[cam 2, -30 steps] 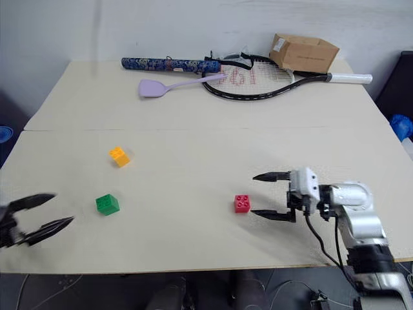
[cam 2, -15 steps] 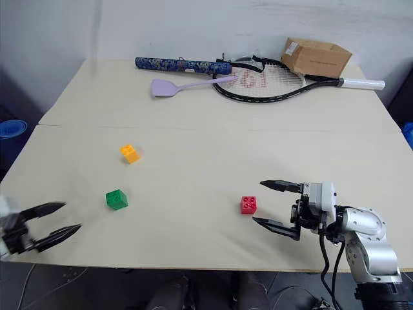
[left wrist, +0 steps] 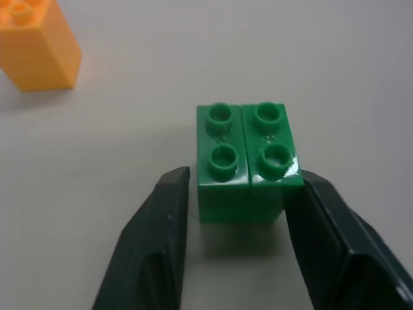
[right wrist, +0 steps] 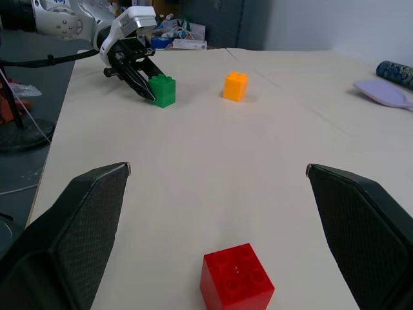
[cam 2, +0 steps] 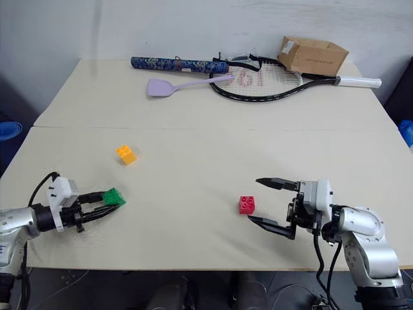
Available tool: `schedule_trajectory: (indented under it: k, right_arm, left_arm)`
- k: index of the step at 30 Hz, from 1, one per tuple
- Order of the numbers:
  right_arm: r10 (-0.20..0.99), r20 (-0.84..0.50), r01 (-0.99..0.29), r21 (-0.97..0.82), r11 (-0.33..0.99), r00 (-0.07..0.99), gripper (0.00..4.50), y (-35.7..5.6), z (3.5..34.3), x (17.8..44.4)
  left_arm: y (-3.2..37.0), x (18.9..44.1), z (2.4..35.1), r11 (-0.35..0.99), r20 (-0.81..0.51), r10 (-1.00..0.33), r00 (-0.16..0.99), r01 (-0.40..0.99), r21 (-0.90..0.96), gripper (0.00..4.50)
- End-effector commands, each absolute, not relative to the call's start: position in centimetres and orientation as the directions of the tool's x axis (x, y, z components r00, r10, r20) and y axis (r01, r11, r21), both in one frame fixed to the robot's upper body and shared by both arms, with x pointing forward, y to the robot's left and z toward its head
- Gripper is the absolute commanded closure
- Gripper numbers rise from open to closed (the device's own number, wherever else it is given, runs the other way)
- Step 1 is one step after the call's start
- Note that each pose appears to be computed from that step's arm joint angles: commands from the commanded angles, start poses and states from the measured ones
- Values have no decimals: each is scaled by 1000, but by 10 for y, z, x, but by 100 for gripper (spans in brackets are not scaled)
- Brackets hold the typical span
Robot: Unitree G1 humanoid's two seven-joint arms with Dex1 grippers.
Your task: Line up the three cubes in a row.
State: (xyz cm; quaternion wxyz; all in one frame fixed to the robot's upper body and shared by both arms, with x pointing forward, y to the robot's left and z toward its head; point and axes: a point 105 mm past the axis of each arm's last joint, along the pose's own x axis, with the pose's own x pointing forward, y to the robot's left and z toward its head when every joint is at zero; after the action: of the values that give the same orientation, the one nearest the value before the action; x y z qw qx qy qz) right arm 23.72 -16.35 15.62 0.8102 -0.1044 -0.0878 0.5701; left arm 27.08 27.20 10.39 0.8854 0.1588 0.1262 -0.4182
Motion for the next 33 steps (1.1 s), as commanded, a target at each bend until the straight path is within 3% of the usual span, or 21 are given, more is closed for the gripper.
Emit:
schedule_trajectory:
  k: [1, 6, 12, 22, 27, 32, 33]
  right_arm:
    - [929, 28, -877, -322, 357, 369, 0, -172, 170, 233]
    - [906, 2, -856, -329, 400, 423, 0, -184, 173, 230]
    - [891, -23, -845, -327, 422, 454, 0, -189, 173, 224]
    - [874, -22, -830, -326, 453, 485, 0, -191, 170, 219]
    - [874, -22, -830, -326, 453, 486, 0, -192, 169, 221]
    - [875, -16, -832, -317, 454, 484, 0, -194, 169, 224]
    - [877, -16, -835, -315, 452, 481, 0, -194, 169, 224]
  left_arm:
    - [245, 274, 122, 481, -339, -777, 531, 847, 224, 304]
    - [159, 285, 137, 165, -381, -885, 269, 945, 284, 304]
    - [98, 302, 132, 21, -437, -889, 136, 966, 257, 304]
    - [80, 306, 110, -97, -584, -810, 49, 972, 215, 304]
    - [77, 305, 105, -55, -577, -813, 77, 977, 207, 304]
    - [87, 310, 135, 62, -447, -877, 178, 963, 261, 145]
    - [93, 307, 141, 74, -421, -888, 183, 962, 263, 145]
